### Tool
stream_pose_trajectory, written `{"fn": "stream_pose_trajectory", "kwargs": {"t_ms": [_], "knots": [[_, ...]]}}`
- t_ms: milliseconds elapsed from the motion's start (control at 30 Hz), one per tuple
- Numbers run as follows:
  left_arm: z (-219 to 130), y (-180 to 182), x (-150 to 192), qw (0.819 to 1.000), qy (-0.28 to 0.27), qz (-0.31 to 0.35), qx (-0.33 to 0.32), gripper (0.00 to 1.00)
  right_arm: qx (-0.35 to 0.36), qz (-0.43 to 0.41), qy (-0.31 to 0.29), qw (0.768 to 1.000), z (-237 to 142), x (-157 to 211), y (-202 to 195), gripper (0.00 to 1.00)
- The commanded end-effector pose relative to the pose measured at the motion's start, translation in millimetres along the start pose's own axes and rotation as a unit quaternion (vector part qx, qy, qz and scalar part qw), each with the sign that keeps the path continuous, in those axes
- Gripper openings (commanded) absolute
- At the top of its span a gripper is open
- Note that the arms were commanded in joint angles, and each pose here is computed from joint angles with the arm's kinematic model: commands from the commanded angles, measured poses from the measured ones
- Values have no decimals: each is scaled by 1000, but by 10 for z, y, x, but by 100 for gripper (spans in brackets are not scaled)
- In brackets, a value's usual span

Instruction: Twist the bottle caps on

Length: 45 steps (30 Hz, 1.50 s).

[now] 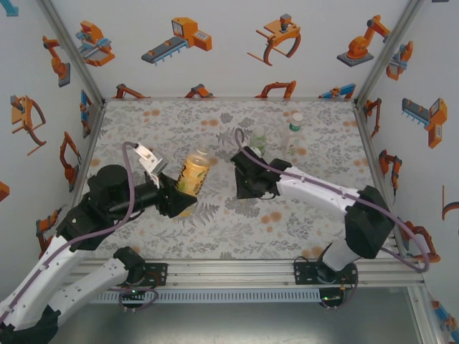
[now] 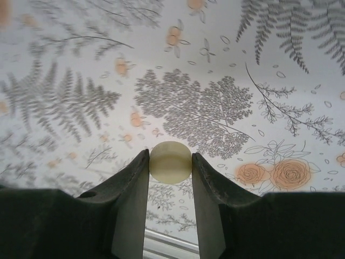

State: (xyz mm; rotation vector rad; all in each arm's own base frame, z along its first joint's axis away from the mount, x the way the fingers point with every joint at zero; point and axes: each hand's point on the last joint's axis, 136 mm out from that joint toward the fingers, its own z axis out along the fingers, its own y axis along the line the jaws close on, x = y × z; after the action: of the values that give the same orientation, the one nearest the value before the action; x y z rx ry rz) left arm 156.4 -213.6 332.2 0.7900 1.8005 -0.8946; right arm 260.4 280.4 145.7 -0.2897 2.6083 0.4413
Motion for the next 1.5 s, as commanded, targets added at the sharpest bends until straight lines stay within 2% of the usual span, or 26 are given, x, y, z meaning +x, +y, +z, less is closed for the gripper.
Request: {"fn": "stream_pose_trajectory", "kwargs": {"t_ms": [0, 200, 400, 500, 633, 733, 833, 967, 1233, 1467], "knots": [[28, -120, 4, 997, 25, 61, 37, 0, -52, -43, -30, 997, -351, -119, 160, 10], [138, -220, 46, 988, 42, 122, 78, 0, -115, -99, -101, 983, -950, -278, 310, 8], [139, -335, 85, 973, 44, 196, 113, 0, -153, -164, -195, 955, -1574, -378, 341, 5], [132, -375, 129, 965, 56, 225, 122, 0, -201, -211, -239, 926, -1909, -354, 461, 4], [131, -463, 237, 951, 81, 260, 147, 0, -286, -289, -281, 869, -2344, -202, 696, 4], [129, -547, 342, 937, 100, 289, 169, 0, -325, -332, -297, 834, -2559, -100, 803, 4], [143, -566, 400, 930, 118, 302, 173, 0, -357, -374, -300, 802, -2722, 5, 899, 4], [156, -555, 417, 928, 130, 307, 169, 0, -377, -410, -298, 775, -2878, 103, 948, 4], [179, -569, 402, 928, 132, 303, 171, 0, -415, -465, -299, 723, -2927, 282, 1040, 0], [173, -572, 389, 930, 131, 298, 170, 0, -417, -467, -302, 719, -2863, 239, 1088, 0]]}}
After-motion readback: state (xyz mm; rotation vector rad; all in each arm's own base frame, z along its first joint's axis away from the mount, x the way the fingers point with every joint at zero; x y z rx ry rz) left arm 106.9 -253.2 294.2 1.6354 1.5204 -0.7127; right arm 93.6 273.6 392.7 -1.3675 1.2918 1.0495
